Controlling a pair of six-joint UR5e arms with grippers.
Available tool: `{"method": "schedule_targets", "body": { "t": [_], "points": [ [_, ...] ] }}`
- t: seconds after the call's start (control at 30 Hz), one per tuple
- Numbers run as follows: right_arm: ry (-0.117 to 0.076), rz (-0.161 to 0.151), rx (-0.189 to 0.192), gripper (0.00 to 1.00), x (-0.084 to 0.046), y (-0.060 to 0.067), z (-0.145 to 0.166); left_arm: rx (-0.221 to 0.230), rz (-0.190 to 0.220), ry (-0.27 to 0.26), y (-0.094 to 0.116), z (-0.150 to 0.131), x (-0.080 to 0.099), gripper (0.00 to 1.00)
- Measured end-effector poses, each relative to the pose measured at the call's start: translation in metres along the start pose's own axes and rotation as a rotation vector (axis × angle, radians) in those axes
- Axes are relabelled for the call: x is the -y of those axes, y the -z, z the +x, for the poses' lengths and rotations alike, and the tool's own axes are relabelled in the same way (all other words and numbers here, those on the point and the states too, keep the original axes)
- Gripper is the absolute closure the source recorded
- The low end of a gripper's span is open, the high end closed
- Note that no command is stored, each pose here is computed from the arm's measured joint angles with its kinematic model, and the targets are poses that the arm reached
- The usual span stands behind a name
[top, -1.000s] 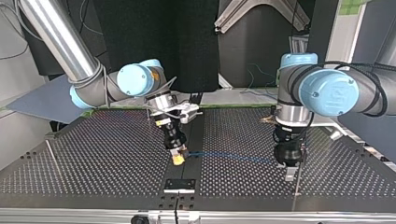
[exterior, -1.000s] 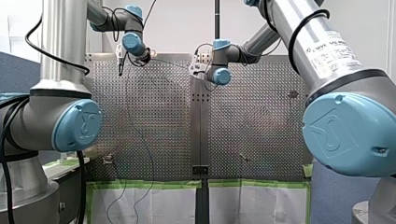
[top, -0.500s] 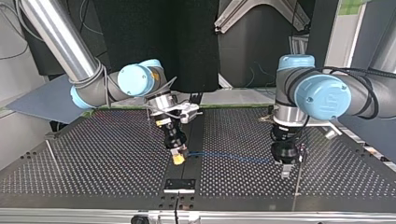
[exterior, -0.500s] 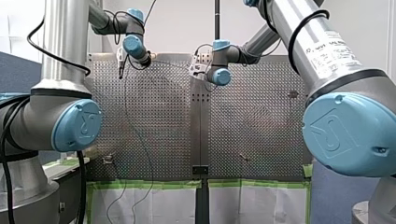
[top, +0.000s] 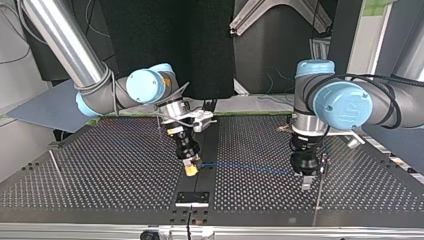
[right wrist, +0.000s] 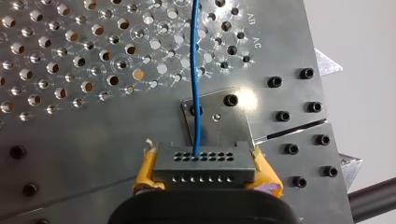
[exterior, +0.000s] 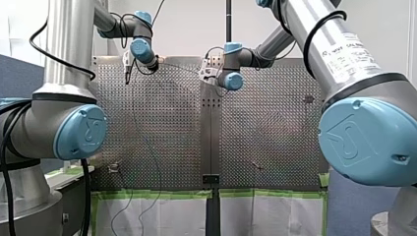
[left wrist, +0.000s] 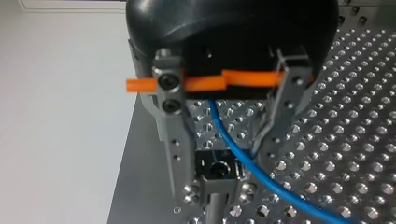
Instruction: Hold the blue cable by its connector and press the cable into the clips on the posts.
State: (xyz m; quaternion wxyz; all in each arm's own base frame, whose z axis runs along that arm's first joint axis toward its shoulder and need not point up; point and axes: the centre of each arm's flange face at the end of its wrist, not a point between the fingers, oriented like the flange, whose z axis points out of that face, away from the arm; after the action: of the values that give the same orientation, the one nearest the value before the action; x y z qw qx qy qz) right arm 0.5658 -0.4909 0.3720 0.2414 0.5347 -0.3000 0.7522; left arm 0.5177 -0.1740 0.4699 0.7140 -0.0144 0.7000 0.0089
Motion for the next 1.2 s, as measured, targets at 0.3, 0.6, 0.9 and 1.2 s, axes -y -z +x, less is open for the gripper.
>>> {"method": "schedule_targets", "body": {
  "t": [0.3, 0.6, 0.9, 1.2],
  "points": [
    [0.0, 0.0, 0.001, 1.0, 0.0, 0.0, -0.0007, 0.011, -0.014, 0.02, -0.0009, -0.0013, -0.0012, 0.93],
    [-0.001, 0.001, 0.003, 1.0, 0.0001, 0.0002, -0.0008, 0.013, -0.011, 0.035, -0.0007, -0.0015, -0.0002, 1.0],
    [-0.001, -0.002, 0.014, 1.0, -0.0001, 0.0013, -0.002, 0.009, -0.007, 0.047, 0.0003, -0.0011, 0.0014, 1.0],
    [-0.001, -0.004, 0.019, 1.0, -0.0006, 0.0019, -0.0027, 0.009, -0.002, 0.054, 0.0012, -0.001, 0.004, 0.97]
  ]
}}
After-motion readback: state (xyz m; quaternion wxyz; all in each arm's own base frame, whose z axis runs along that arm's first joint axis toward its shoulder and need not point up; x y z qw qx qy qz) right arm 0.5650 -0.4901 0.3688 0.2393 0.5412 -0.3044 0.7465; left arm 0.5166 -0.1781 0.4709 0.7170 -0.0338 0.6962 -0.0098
